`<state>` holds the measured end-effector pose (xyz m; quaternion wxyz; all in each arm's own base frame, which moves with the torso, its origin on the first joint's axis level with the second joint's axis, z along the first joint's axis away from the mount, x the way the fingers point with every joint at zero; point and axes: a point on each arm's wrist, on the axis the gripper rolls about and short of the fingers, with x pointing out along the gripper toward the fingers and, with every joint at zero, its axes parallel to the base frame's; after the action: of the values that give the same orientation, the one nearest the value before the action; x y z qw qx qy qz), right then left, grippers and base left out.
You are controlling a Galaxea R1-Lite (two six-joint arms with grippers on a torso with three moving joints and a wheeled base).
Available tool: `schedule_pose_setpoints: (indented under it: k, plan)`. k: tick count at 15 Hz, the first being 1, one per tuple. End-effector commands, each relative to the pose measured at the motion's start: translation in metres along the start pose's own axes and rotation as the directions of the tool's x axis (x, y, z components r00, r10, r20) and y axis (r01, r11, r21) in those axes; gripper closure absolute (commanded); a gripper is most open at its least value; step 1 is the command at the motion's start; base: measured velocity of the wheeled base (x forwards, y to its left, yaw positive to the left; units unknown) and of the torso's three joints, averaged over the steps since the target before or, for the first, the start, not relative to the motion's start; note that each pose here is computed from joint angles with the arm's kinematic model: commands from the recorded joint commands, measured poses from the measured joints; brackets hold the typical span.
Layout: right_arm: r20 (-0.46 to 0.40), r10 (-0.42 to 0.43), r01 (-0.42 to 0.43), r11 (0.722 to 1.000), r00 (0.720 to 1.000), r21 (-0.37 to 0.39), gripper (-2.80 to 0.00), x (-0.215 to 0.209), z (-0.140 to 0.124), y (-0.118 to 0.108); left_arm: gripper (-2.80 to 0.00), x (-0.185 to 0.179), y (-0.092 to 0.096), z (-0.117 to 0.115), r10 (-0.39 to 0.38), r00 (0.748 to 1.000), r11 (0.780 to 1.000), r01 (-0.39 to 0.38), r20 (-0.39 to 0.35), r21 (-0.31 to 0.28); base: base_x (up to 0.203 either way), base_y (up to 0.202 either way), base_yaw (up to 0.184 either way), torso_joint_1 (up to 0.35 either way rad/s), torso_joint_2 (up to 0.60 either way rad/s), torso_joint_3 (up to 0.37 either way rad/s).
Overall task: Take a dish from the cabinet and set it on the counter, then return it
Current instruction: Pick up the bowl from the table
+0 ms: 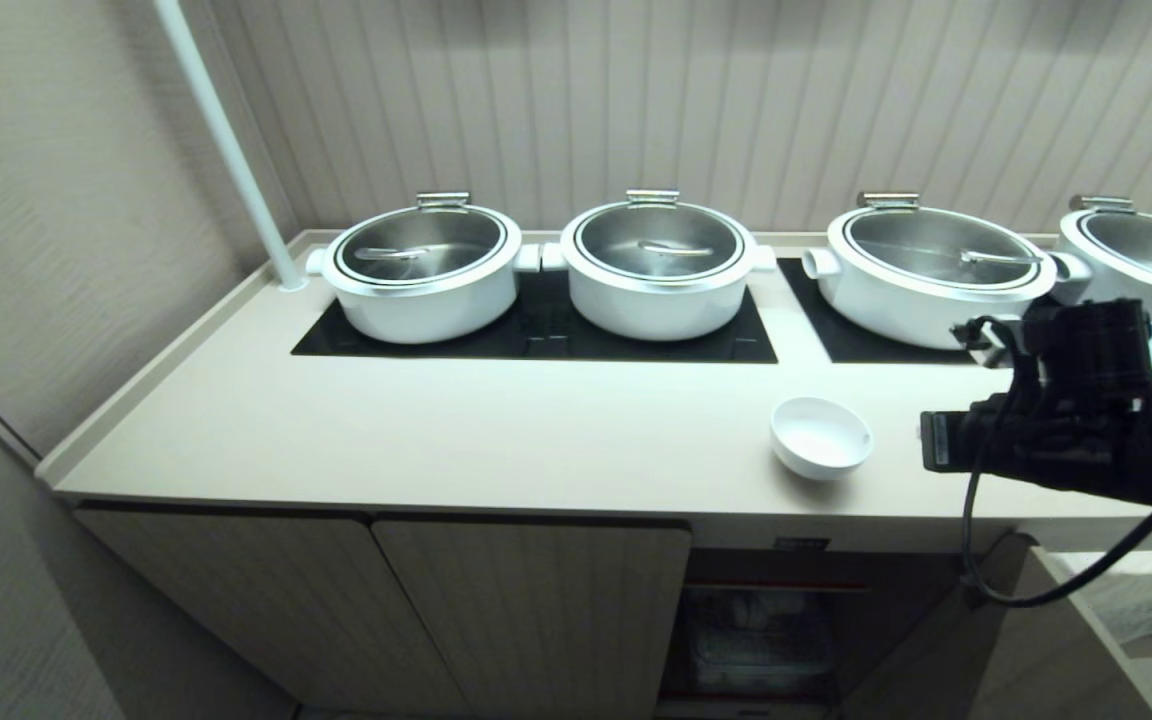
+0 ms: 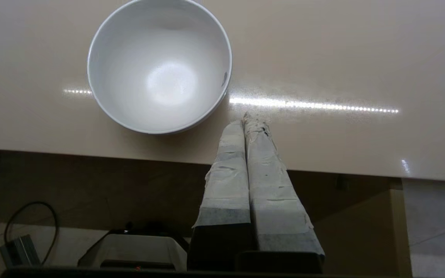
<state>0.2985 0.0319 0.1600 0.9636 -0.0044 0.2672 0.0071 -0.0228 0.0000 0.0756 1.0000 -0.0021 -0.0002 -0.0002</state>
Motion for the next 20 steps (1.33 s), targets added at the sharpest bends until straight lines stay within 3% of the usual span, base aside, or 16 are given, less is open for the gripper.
schedule_pose_setpoints:
  k: [1,5,12,20]
  plan:
    - [0.038,0.004,-0.004,1.0,0.999,0.003,0.0,-0.015,0.001,-0.001,0.0,0.0,0.0,0.0,0.0,1.0,1.0,0.0,0.0,0.0,0.0,0.0,0.0,0.0,0.0,0.0]
    - [0.087,0.008,-0.008,1.0,0.996,0.006,0.0,-0.047,-0.003,-0.004,0.0,0.0,0.0,0.0,0.0,1.0,1.0,0.0,0.0,0.0,0.0,0.0,0.0,0.0,0.0,0.0]
    - [0.133,0.01,-0.012,1.0,0.991,0.012,0.0,-0.105,-0.035,-0.01,0.0,0.0,0.0,0.0,0.0,1.0,1.0,0.0,0.0,0.0,0.0,0.0,0.0,0.0,0.0,0.0]
    - [0.127,0.011,-0.012,1.0,0.992,0.005,0.0,-0.125,-0.062,-0.013,0.0,0.0,0.0,0.0,0.0,1.0,1.0,0.0,0.0,0.0,0.0,0.0,0.0,0.0,0.0,0.0]
